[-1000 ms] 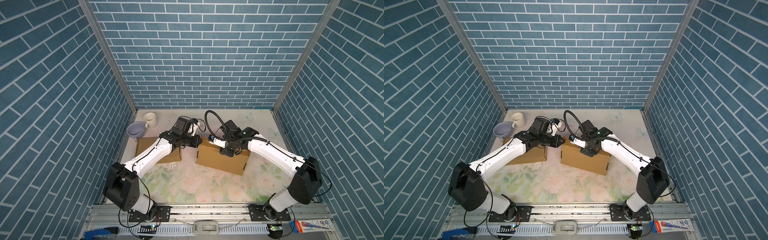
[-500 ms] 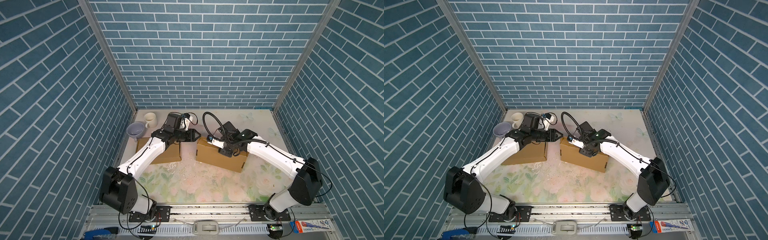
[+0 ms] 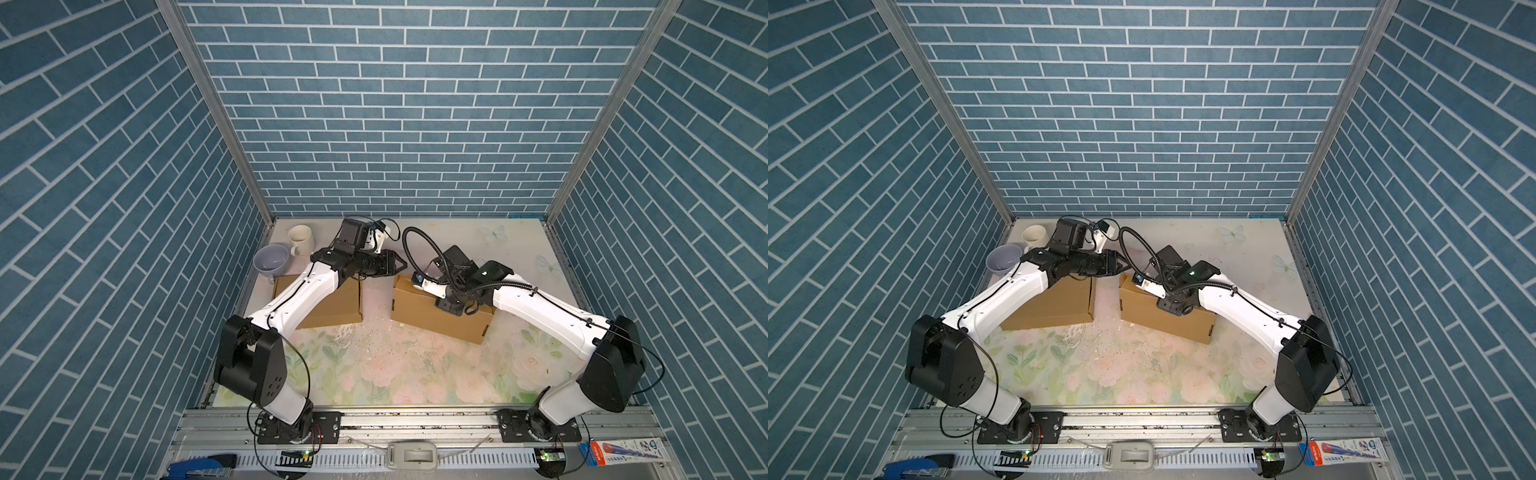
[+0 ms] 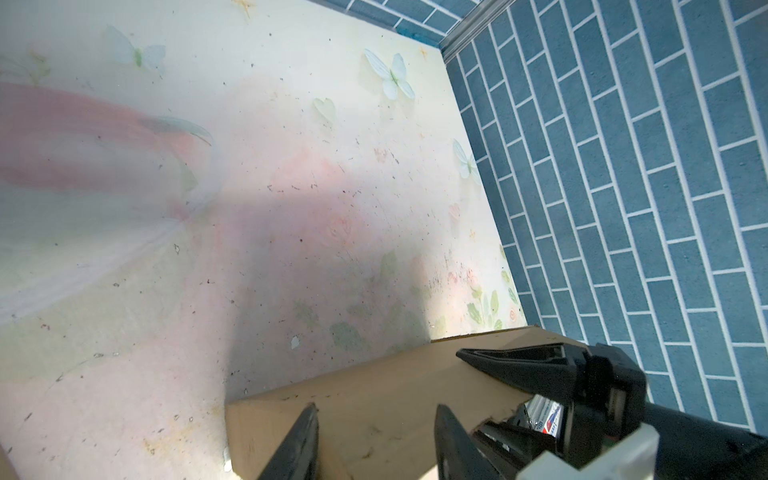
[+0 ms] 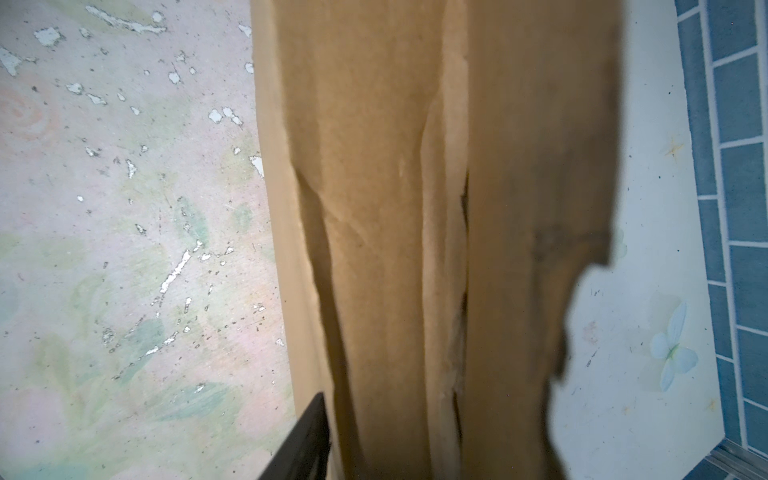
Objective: Fold the paper box
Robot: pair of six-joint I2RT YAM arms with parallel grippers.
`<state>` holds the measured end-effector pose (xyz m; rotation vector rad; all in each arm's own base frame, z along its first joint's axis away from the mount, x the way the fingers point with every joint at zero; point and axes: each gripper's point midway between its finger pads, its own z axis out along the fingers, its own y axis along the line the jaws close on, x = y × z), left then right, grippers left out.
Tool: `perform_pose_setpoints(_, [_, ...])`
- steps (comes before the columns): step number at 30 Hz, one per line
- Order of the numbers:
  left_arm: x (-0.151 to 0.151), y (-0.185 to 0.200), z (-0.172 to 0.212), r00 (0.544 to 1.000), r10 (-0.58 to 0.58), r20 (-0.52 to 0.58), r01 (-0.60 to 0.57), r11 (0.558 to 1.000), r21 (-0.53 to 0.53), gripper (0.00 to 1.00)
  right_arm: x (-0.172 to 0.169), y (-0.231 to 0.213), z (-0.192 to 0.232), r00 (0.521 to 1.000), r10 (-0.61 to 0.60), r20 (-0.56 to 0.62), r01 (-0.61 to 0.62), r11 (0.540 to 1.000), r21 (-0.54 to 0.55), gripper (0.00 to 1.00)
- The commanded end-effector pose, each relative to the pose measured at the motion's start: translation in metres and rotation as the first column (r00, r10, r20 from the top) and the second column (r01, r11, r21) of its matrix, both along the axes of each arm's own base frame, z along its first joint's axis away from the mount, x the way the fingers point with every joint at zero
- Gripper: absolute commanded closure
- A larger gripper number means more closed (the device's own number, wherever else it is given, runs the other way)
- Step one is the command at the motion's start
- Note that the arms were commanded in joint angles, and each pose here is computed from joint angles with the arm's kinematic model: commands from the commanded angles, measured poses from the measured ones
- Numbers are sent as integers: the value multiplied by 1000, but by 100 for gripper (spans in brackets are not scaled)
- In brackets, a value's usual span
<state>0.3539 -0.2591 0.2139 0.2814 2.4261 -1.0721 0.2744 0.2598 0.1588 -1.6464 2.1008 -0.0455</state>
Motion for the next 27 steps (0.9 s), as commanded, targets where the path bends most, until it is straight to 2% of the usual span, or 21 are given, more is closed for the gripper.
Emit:
perform_pose_setpoints(1, [-21, 5, -19, 997, -54, -46, 57, 997, 48, 54, -8, -15, -22, 999, -25, -40, 22, 997, -77, 52])
perform_pose_setpoints(7, [-30, 11, -47, 994, -70, -90, 78, 993, 90, 56, -9, -16, -25, 999, -25, -45, 21, 996, -81, 48])
perform_pose_setpoints(18, [-37, 22, -67, 991, -59, -118, 73, 990, 117, 61, -7, -14, -16, 999, -27, -27, 26, 999, -47, 36])
perform_pose_setpoints(23, [-38, 30, -57, 994, -48, -96, 60, 991, 123, 57, -8, -13, -24, 999, -27, -46, 24, 998, -58, 36])
perform_pose_setpoints(27, [-46, 36, -76, 990, -52, -130, 71, 987, 143, 57, -8, -12, -23, 999, -31, -44, 29, 998, -49, 35])
